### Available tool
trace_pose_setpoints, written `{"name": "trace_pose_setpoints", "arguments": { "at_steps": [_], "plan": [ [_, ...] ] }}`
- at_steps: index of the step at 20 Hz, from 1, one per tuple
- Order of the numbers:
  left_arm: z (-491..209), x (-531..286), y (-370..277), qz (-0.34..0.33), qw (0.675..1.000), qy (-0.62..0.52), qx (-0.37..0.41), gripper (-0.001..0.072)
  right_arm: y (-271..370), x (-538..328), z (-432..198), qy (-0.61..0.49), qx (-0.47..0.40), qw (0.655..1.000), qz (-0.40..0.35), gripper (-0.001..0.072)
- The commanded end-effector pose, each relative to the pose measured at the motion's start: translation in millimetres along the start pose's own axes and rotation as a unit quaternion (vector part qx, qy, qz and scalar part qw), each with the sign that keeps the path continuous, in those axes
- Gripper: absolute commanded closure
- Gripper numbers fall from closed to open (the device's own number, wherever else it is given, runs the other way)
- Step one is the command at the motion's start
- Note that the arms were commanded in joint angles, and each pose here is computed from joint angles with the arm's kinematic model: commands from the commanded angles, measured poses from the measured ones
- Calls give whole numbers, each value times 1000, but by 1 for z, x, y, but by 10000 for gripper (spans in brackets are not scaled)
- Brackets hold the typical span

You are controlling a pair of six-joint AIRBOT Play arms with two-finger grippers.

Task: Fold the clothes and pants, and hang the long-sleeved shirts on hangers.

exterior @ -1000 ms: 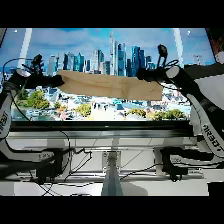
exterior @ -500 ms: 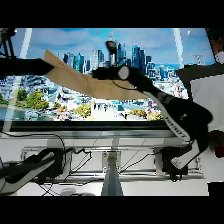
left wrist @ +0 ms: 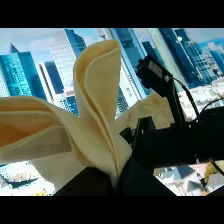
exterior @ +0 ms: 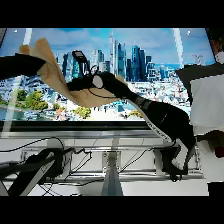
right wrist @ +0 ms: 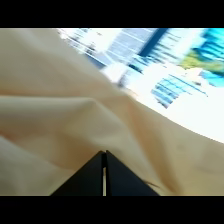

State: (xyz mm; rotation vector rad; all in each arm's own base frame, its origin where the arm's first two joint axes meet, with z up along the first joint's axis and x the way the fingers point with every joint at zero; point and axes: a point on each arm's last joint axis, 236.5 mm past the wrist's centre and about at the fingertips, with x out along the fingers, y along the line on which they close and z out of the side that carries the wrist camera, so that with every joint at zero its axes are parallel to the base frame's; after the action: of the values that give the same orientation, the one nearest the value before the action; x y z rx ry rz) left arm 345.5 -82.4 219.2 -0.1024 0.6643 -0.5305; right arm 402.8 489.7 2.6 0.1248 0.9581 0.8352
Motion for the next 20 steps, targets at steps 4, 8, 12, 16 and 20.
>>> {"name": "trace_pose_setpoints", "arguments": {
  "at_steps": [4, 8, 12, 16, 20],
  "plan": [
    [-9, 80, -73, -137, 989, 45, -28, 692, -206, -138, -9, 131, 31, 973, -189, 699],
    [-26, 194, -158, -208, 974, 49, -81, 691, -309, -252, -36, 174, 90, 954, -227, 700],
    [-93, 278, -190, -184, 975, 94, -84, 19, -357, -303, -60, 127, 234, 949, -168, 487],
    [-92, 282, -165, -162, 979, 95, -72, 18, -361, -281, -92, 98, 312, 942, -69, 186],
    [-62, 250, -106, -113, 990, 76, -20, 18, -306, -198, -110, 104, 345, 931, 61, 184]
  ]
}}
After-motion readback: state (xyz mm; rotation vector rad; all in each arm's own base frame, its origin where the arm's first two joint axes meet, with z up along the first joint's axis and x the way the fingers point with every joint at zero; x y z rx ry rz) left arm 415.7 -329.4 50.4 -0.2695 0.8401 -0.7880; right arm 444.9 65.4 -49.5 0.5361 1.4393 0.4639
